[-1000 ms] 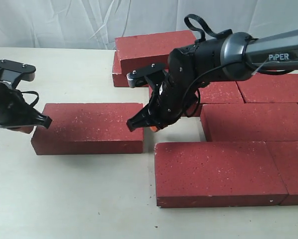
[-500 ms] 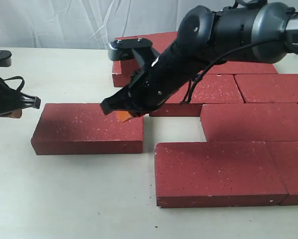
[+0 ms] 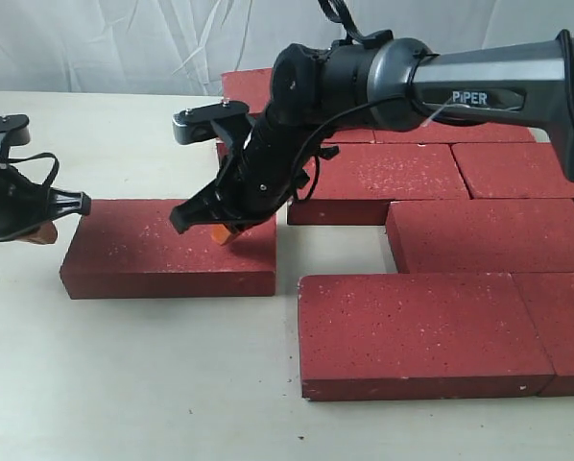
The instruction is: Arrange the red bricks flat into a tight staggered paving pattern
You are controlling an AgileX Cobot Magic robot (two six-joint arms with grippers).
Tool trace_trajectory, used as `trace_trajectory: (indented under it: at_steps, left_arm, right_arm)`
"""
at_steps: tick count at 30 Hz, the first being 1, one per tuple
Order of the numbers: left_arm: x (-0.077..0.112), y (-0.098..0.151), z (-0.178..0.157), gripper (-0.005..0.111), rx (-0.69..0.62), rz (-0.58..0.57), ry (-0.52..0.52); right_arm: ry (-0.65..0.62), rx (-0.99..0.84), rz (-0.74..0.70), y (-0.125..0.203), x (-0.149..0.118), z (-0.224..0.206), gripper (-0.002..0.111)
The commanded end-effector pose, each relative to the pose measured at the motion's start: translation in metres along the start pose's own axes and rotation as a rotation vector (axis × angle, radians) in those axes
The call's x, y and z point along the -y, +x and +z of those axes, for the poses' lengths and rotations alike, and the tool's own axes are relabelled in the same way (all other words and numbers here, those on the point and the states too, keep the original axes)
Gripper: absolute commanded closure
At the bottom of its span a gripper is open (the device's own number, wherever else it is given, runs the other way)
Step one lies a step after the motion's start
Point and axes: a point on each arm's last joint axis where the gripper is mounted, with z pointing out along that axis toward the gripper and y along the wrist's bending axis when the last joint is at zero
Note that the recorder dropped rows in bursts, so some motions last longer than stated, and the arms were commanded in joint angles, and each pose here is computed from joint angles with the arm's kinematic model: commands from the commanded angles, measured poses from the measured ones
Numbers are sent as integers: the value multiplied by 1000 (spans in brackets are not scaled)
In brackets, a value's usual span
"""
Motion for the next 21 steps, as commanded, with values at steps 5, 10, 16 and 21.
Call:
trace_trajectory:
  at_steps: [5, 10, 16, 21]
  left_arm:
    - [4, -1, -1, 107, 14, -19, 60]
    - [6, -1, 0, 107, 10, -23, 79]
    - [7, 1, 3, 107, -7, -37, 88]
    - [7, 1, 3, 107, -7, -22, 98]
  right_arm:
    - [34, -36, -13, 3, 6, 2, 109]
    - [69, -85, -16, 7, 9, 1, 109]
    - [84, -105, -10, 9, 11, 1, 109]
    - [91, -120, -11, 10, 11, 1, 109]
